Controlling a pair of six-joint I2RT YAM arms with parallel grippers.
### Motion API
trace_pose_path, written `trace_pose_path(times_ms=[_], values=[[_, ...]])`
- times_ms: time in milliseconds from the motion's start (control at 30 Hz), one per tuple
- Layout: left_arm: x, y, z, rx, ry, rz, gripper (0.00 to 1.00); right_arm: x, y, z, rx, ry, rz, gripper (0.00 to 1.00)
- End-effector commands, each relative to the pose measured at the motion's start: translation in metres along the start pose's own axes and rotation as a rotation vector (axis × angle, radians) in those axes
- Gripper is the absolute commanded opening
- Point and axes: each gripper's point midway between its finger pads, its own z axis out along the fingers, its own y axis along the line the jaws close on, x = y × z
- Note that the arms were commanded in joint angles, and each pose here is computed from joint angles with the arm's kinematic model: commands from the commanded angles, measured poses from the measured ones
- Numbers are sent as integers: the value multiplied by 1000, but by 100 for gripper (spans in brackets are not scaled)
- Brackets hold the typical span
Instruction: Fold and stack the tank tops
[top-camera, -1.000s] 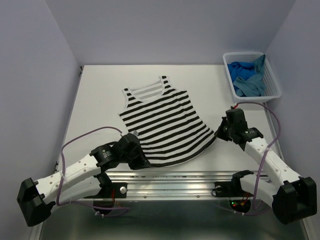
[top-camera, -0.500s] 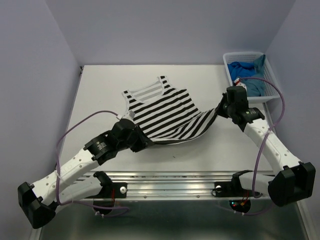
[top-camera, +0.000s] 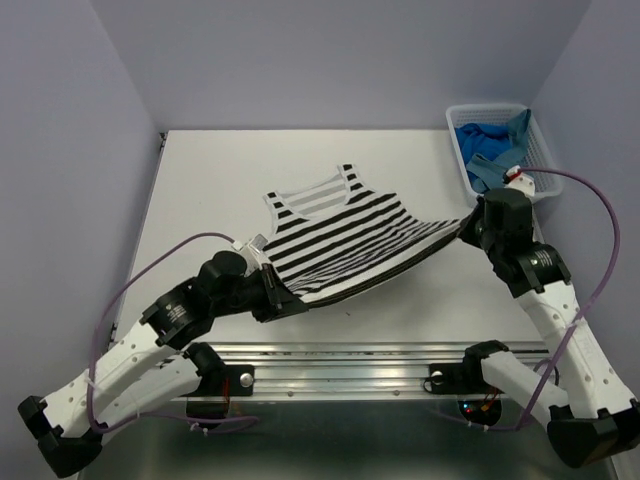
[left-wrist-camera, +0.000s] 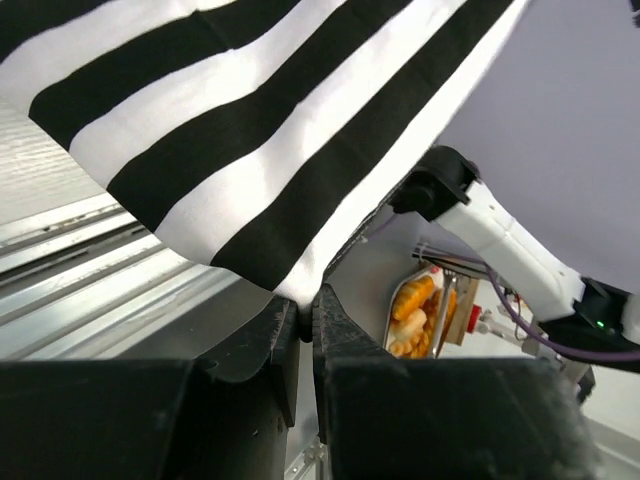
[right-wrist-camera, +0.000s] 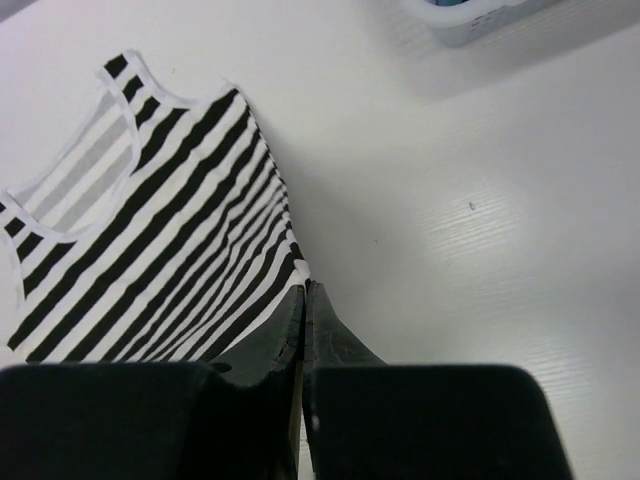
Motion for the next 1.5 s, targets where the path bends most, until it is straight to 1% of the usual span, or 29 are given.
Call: trace_pose_path(times_ms=[0, 167, 267, 333, 533, 600, 633, 733, 800, 1000, 1033, 1133, 1200, 1333, 1400, 1433, 1467], values=[[11, -12, -15, 70, 33, -7, 0, -8, -21, -19, 70, -48, -2, 1], [6, -23, -13, 129, 13, -2, 0, -12, -23, -23, 76, -60, -13, 1], [-7, -35, -13, 153, -49, 31, 0, -18, -25, -16, 113, -73, -24, 1], [-18, -40, -11, 148, -92, 46, 0, -23, -20, -11, 107, -80, -23, 1], [-44, -31, 17, 24, -161, 61, 0, -26, 1, 22, 85, -54, -45, 1], [-52, -28, 18, -13, -190, 61, 0, -32, 5, 28, 90, -63, -49, 1], [-62, -30, 15, -29, -237, 61, 0, -33, 8, 37, 92, -60, -52, 1], [-79, -27, 9, -63, -312, 58, 0, -39, 18, 50, 85, -63, -49, 1], [-89, -24, 7, -74, -341, 53, 0, -44, 26, 55, 69, -69, -46, 1], [-115, -5, 12, -142, -371, 62, 0, -53, 40, 82, 68, -78, -56, 1], [-124, -3, 14, -156, -385, 70, 0, -61, 44, 83, 63, -97, -51, 1], [-138, -3, 17, -175, -413, 80, 0, -65, 53, 98, 53, -101, -59, 1], [-147, 4, 22, -211, -417, 88, 0, -70, 57, 105, 43, -104, -67, 1], [-164, 20, 32, -284, -415, 78, 0, -62, 65, 131, 50, -69, -87, 1], [-168, 26, 36, -302, -409, 74, 0, -65, 70, 138, 41, -69, -94, 1], [-170, 32, 39, -321, -399, 76, 0, -60, 71, 147, 44, -53, -101, 1], [-172, 34, 40, -330, -398, 73, 0, -63, 73, 146, 36, -62, -100, 1]])
